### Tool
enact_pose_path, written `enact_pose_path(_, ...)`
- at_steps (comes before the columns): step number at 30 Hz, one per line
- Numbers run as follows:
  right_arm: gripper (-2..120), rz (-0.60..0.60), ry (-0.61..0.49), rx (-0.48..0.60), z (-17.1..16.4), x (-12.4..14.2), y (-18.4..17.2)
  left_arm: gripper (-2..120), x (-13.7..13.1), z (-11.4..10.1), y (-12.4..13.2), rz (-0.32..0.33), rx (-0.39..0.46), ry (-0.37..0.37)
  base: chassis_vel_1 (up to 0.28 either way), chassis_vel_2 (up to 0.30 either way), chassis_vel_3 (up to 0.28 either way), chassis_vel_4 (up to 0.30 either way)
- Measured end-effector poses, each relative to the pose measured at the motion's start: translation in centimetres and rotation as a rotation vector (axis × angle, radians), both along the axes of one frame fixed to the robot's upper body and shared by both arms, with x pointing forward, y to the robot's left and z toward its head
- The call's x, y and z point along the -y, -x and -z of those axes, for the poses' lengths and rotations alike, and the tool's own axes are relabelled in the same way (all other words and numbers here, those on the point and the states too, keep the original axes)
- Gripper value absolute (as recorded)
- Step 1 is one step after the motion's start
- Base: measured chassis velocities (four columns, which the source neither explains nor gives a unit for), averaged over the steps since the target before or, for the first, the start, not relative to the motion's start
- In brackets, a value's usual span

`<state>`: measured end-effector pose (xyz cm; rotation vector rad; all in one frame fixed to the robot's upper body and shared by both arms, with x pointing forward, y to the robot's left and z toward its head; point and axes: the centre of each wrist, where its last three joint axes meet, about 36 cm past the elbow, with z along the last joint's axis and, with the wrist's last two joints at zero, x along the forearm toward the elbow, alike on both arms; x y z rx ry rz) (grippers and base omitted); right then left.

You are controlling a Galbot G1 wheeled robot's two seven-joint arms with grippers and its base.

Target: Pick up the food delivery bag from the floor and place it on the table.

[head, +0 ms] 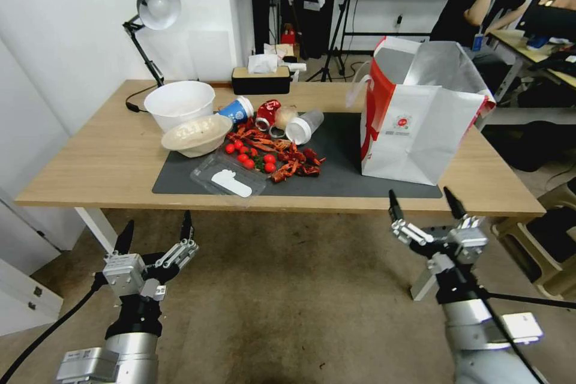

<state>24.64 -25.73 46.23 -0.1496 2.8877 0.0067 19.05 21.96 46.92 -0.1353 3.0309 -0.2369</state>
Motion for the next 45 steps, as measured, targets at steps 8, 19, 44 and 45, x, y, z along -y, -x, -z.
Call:
enact_pose_path(8, 100, 0.001, -0.036, -0.066, 3.3, -2.6, 1.9, 100, -0.1, 0.6, -0.3, -0.002, -0.003, -0.005, 0.0, 0.0, 0.0, 0.0)
enact_pose_path(19, 100, 0.027, -0.043, -0.102, 5.5, -4.1, 3.2, 100, 0.0, 0.7, -0.2, 0.006, -0.016, 0.005, 0.0, 0.0, 0.0, 0.0)
enact_pose_path(44, 100, 0.048, -0.054, -0.105, 5.4, -4.2, 3.4, 100, -0.1, 0.8, -0.4, 0.012, -0.033, -0.015, 0.0, 0.0, 0.0, 0.0)
enact_pose_path(45, 100, 0.048, -0.054, -0.105, 5.4, -4.2, 3.4, 100, -0.1, 0.8, -0.4, 0.012, -0.033, -0.015, 0.0, 0.0, 0.0, 0.0)
